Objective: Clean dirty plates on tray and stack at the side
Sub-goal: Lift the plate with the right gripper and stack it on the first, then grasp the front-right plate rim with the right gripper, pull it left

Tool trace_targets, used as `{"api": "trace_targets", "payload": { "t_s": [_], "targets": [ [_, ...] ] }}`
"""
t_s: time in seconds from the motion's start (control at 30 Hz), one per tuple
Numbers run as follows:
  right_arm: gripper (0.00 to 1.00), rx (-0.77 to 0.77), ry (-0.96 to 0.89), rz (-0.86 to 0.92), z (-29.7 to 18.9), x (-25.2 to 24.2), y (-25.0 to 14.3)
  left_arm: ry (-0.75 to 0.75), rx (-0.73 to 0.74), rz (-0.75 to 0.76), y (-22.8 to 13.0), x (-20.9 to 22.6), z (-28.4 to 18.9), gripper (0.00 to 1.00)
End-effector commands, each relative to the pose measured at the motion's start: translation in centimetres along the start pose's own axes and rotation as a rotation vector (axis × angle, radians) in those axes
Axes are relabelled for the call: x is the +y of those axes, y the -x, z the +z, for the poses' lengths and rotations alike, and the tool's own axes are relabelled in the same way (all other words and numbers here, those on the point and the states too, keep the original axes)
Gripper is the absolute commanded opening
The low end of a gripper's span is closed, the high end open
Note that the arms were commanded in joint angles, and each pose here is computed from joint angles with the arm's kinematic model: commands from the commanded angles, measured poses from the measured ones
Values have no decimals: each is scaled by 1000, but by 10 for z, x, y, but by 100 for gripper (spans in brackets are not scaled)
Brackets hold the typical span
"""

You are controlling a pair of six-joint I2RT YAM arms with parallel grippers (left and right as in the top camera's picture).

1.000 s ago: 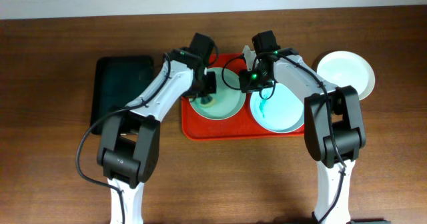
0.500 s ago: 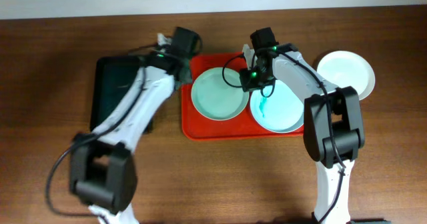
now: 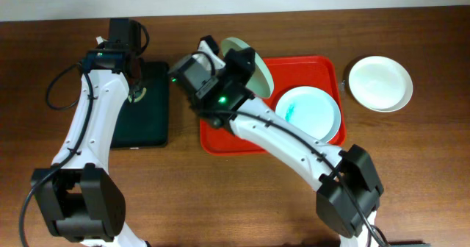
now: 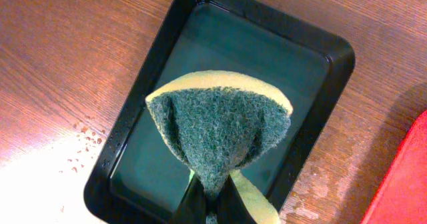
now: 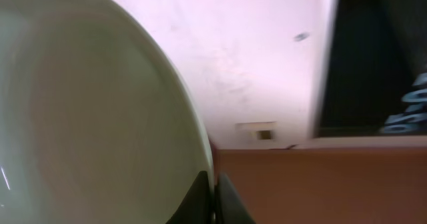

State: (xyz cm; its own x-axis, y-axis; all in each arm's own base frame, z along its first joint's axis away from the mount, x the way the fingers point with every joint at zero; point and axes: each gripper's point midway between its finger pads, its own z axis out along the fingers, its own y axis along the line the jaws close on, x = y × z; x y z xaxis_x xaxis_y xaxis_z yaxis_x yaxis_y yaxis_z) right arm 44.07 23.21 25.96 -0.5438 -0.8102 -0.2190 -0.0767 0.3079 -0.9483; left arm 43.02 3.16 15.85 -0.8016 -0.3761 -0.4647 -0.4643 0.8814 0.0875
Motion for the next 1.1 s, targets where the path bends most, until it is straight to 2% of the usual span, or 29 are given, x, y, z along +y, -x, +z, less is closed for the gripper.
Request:
{"api": "trace_targets", "payload": {
  "t_s": [0.0,0.1,0.17,0.2,0.23,0.27,0.33,0.37,0.4,0.43,0.5,0.57,0.6,0.67,0.73,0.87,0.9,0.93,0.97,1.07],
  "targets": [
    [4,44,-147,-90,-23,-40,-1,-5,2,-12,0,0,0,0],
    [4,39,-116,-57,-13,-37,-3,-5,2,-12,0,0,0,0],
    [4,-1,60,135,29,-17,-5,-5,3,-12,-1,0,0,0],
    [4,-38,348,203,56,22,-10,-5,3,-12,-1,0,0,0],
    [4,-33,530,280,73,41,-20,-5,3,-12,-1,0,0,0],
    [4,-16,766,443,88,57,-31,-5,3,-12,-1,0,0,0],
    [4,20,1136,800,119,50,-61,-5,3,-12,-1,0,0,0],
    [4,45,1201,927,141,37,-87,-5,3,-12,-1,0,0,0],
    [4,66,1212,987,154,30,-104,-5,3,-12,-1,0,0,0],
    [4,163,1166,1114,191,17,-162,-5,3,-12,-1,0,0,0],
    [4,379,1064,1282,235,9,-276,-5,3,-12,-1,0,0,0],
    [4,486,1014,1374,248,9,-336,-9,4,-12,-1,0,0,0],
    [4,593,964,1487,257,13,-387,-30,14,-12,-2,-4,0,0],
    [4,669,932,1555,262,22,-428,-38,18,-12,-3,-5,0,0],
    [4,722,941,1577,266,40,-446,-38,18,-12,-3,-5,0,0],
    [6,720,967,1517,274,61,-430,-38,18,-12,-3,-5,0,0],
    [49,755,924,1470,276,64,-433,-38,18,-12,-3,-5,0,0],
    [65,783,891,1435,276,66,-436,-38,18,-12,-3,-5,0,0],
    [72,829,850,1393,274,69,-444,-39,17,-13,-3,-6,0,0],
    [69,808,904,1414,263,61,-430,-46,3,-17,1,-7,0,0]
  ]
}}
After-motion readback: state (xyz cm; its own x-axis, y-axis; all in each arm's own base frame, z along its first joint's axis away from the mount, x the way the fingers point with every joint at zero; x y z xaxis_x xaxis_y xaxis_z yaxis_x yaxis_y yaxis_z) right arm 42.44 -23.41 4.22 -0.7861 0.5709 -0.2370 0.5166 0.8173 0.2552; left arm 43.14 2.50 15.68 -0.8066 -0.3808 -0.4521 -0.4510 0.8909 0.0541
